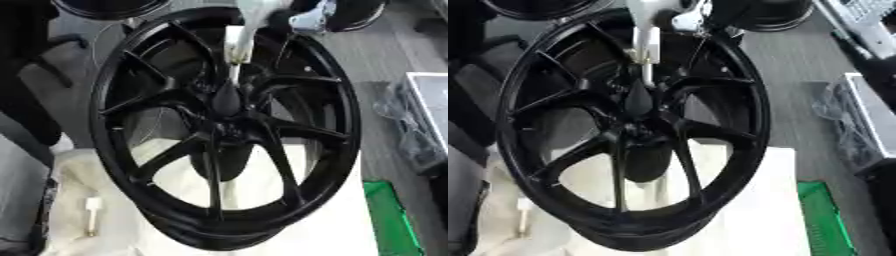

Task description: Pull the pin out of the wheel hub.

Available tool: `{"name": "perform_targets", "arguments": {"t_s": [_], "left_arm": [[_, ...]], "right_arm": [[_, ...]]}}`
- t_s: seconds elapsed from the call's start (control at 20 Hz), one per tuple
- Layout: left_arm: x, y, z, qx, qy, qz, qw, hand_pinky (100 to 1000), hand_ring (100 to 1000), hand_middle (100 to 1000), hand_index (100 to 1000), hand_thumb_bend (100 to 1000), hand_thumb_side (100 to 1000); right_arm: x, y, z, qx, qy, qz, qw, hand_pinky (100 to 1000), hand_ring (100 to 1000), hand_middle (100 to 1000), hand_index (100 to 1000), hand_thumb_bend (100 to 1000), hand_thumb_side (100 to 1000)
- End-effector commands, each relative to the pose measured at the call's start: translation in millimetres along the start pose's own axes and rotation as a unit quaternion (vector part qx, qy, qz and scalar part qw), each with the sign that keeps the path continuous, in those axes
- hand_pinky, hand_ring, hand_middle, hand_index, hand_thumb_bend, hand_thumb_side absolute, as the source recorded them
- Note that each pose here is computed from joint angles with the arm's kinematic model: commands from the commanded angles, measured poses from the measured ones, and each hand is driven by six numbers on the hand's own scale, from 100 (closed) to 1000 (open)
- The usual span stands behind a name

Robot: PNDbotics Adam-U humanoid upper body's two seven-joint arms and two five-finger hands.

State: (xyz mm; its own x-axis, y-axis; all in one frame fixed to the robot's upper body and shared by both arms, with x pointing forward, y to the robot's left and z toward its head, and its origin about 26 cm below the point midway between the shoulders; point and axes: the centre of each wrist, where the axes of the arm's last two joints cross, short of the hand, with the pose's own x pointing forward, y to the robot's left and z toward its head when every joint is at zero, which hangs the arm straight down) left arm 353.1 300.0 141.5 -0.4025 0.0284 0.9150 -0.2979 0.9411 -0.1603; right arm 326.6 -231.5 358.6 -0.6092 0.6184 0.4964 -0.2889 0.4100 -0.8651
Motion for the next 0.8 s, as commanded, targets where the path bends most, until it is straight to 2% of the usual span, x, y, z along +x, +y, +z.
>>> {"name": "perform_targets", "arguments": {"t_s": [0.05, 0.15, 0.2, 0.25, 0.5, 0.65, 0.8], "left_arm": [[11.9, 4.5, -5.8, 0.003, -0.022, -0.005, 1.000, 685, 718, 740, 760, 387, 709], [11.8, 5.4, -5.8, 0.006, -0.022, -0.005, 1.000, 685, 718, 740, 760, 386, 709], [12.0, 5.7, -5.9, 0.007, -0.022, -0.005, 1.000, 685, 718, 740, 760, 386, 709], [12.3, 6.0, -6.0, 0.008, -0.023, -0.005, 1.000, 685, 718, 740, 760, 386, 709], [12.5, 9.8, -6.0, 0.016, -0.024, -0.006, 1.000, 685, 718, 740, 760, 386, 709], [13.4, 12.5, -6.4, 0.025, -0.027, -0.006, 0.999, 685, 718, 740, 760, 386, 708], [15.0, 14.6, -7.2, 0.029, -0.031, -0.007, 0.999, 685, 718, 740, 759, 386, 707]], "right_arm": [[-11.1, -27.5, 22.4, -0.069, 0.019, -0.013, 0.997, 652, 489, 498, 580, 217, 100], [-24.9, -35.1, 34.4, -0.105, 0.032, -0.029, 0.993, 652, 489, 498, 580, 210, 100], [-31.4, -38.1, 41.0, -0.122, 0.039, -0.036, 0.991, 652, 489, 502, 580, 100, 100], [-37.6, -40.6, 48.0, -0.139, 0.047, -0.041, 0.988, 652, 489, 499, 581, 203, 100], [-67.6, -45.5, 78.1, -0.227, 0.082, -0.044, 0.969, 653, 493, 504, 586, 177, 100], [-91.6, -42.8, 97.3, -0.280, 0.127, -0.048, 0.950, 654, 493, 505, 587, 174, 100], [-115.8, -41.5, 124.2, -0.330, 0.196, -0.044, 0.922, 659, 501, 512, 596, 202, 100]]}}
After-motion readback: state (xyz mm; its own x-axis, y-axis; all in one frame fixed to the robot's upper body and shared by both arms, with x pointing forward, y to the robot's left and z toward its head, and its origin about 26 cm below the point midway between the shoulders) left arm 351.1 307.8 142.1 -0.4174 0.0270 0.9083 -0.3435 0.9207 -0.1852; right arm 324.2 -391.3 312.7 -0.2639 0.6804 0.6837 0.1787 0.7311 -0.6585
